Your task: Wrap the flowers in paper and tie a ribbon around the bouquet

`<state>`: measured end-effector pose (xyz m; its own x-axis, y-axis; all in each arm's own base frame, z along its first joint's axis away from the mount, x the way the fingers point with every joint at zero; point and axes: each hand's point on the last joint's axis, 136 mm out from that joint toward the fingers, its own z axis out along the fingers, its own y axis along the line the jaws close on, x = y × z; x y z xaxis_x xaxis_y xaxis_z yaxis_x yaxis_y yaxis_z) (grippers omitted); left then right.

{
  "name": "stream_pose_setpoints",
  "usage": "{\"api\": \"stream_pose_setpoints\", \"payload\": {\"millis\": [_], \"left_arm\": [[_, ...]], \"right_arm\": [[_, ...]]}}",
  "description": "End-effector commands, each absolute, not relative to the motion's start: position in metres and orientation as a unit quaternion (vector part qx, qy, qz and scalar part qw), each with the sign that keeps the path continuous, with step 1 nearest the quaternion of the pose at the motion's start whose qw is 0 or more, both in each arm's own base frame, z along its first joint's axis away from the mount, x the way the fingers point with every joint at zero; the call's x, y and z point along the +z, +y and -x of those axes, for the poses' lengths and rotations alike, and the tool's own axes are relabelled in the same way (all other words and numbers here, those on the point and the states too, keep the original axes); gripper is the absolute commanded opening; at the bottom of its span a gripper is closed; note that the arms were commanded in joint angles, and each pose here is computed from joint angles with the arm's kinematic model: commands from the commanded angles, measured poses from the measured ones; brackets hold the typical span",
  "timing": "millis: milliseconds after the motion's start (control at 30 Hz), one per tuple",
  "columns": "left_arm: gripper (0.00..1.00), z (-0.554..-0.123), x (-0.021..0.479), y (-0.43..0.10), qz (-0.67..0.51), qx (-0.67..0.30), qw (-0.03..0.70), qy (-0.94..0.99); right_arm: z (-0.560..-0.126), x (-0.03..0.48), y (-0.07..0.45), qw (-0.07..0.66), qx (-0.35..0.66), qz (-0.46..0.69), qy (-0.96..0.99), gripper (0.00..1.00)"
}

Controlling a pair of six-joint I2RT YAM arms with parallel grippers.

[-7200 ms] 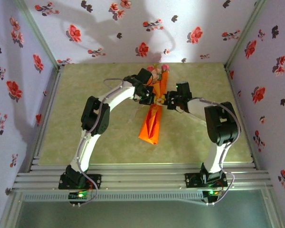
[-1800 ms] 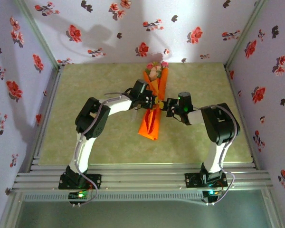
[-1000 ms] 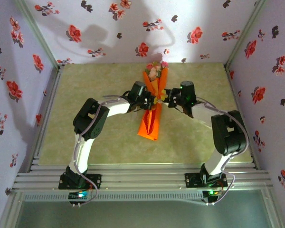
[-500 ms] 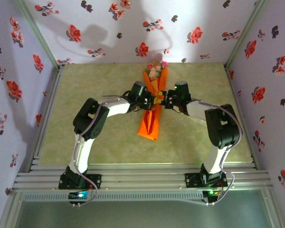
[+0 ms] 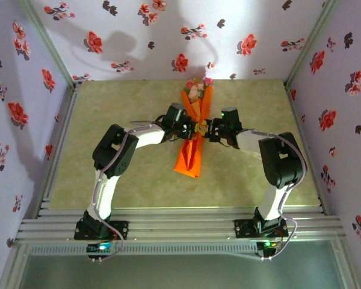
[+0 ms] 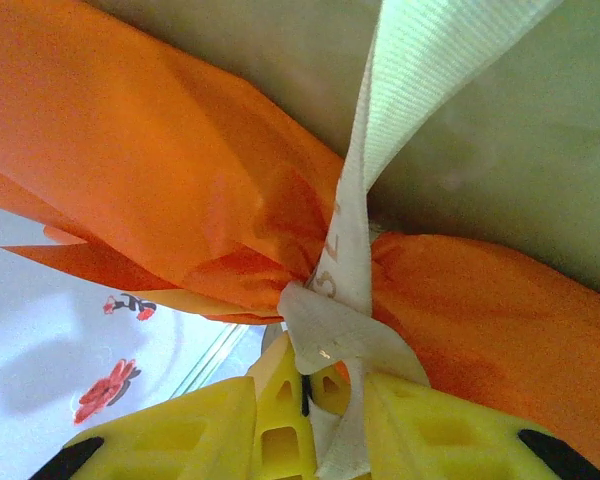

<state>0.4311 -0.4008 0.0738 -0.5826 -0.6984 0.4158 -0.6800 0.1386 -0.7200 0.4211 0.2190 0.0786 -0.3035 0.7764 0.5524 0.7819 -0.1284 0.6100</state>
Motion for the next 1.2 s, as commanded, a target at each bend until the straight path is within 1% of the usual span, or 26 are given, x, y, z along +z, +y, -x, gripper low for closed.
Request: {"api": "stream_pose_setpoints", "payload": {"millis": [0,67,267,500,1000,1167], "left_arm": [[0.0,-0.432,0.094,-0.402,0.446,-0.484,0.027,0.752],[0.0,-0.432,0.095,-0.403,0.446,-0.485,0.026,0.752],[0.0,-0.431,0.094,-0.403,0.444,-0.485,0.025,0.753],[0.0,-0.429,0.096,-0.405,0.441,-0.486,0.025,0.754],[0.0,-0.427,0.097,-0.406,0.437,-0.487,0.026,0.755],[0.0,-0.427,0.097,-0.407,0.437,-0.488,0.026,0.756]], "right_arm": [[-0.424,0.069,0.218,-0.001,-0.46,0.601,-0.654,0.35],[-0.428,0.068,0.218,-0.002,-0.459,0.602,-0.653,0.34],[-0.431,0.064,0.219,-0.002,-0.458,0.603,-0.653,0.27],[-0.437,0.066,0.22,-0.006,-0.462,0.605,-0.649,0.24],[-0.449,0.07,0.221,-0.01,-0.465,0.609,-0.642,0.26],[-0.447,0.063,0.222,-0.004,-0.456,0.61,-0.648,0.22]]}}
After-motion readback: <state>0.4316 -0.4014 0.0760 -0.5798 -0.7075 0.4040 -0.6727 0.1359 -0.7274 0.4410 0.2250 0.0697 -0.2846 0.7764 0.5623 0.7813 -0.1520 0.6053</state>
